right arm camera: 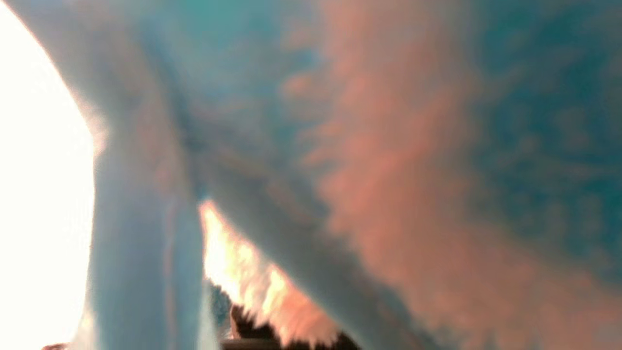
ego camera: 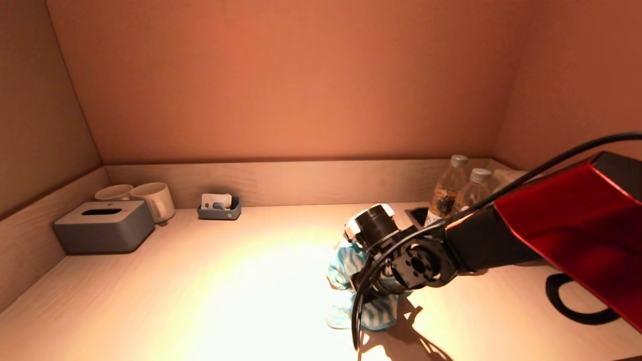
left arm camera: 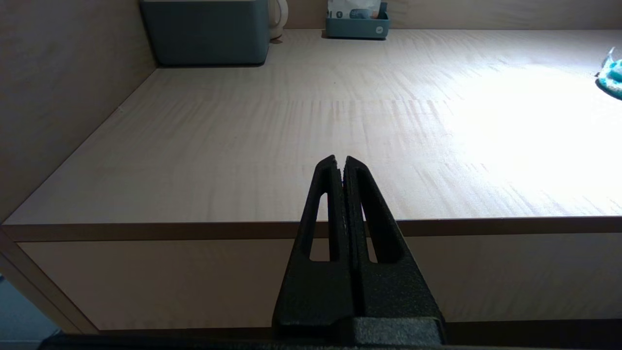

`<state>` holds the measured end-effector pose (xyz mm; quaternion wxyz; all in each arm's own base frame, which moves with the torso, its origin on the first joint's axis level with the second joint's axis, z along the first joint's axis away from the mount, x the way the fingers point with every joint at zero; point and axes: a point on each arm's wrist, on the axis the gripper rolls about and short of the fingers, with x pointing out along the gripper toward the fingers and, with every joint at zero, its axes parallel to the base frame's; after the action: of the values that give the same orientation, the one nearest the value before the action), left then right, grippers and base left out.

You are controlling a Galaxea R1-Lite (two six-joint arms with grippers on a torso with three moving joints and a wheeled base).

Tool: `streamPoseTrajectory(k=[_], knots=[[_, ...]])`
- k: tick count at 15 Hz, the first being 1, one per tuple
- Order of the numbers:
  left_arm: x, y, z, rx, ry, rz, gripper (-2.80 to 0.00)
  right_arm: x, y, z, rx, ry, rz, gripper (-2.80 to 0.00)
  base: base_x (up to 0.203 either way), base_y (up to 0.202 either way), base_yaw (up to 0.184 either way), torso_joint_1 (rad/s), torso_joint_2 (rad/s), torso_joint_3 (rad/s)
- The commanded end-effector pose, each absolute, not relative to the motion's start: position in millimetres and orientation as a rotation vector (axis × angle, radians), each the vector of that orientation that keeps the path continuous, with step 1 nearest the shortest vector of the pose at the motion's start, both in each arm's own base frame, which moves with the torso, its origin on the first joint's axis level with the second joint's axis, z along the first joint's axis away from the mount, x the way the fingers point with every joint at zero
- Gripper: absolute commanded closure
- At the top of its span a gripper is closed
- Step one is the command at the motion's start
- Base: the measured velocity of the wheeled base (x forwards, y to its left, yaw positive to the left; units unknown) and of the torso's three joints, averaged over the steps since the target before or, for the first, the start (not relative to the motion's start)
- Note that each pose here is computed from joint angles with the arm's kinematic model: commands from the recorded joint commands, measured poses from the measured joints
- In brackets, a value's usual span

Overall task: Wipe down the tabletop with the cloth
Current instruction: Sweep the stains on the table

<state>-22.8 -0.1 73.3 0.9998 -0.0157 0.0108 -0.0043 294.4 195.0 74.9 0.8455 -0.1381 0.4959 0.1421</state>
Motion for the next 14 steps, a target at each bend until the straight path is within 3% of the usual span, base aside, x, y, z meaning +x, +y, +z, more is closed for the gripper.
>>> streamPoseTrajectory(k=[1, 5, 14], knots=[[-23, 0, 73, -0.032, 0.022, -0.009, 0.0, 275, 211, 82, -0.289, 1.035, 0.399, 0.0, 0.0, 0.0, 0.0, 0.0, 0.0, 0.0], [-23, 0, 73, -0.032, 0.022, -0.009, 0.0, 261, 230, 87, -0.22, 1.06, 0.511, 0.0, 0.0, 0.0, 0.0, 0.0, 0.0, 0.0], [-23, 0, 73, -0.032, 0.022, -0.009, 0.0, 289, 272, 111, -0.173, 1.064, 0.606, 0.0, 0.0, 0.0, 0.0, 0.0, 0.0, 0.0]])
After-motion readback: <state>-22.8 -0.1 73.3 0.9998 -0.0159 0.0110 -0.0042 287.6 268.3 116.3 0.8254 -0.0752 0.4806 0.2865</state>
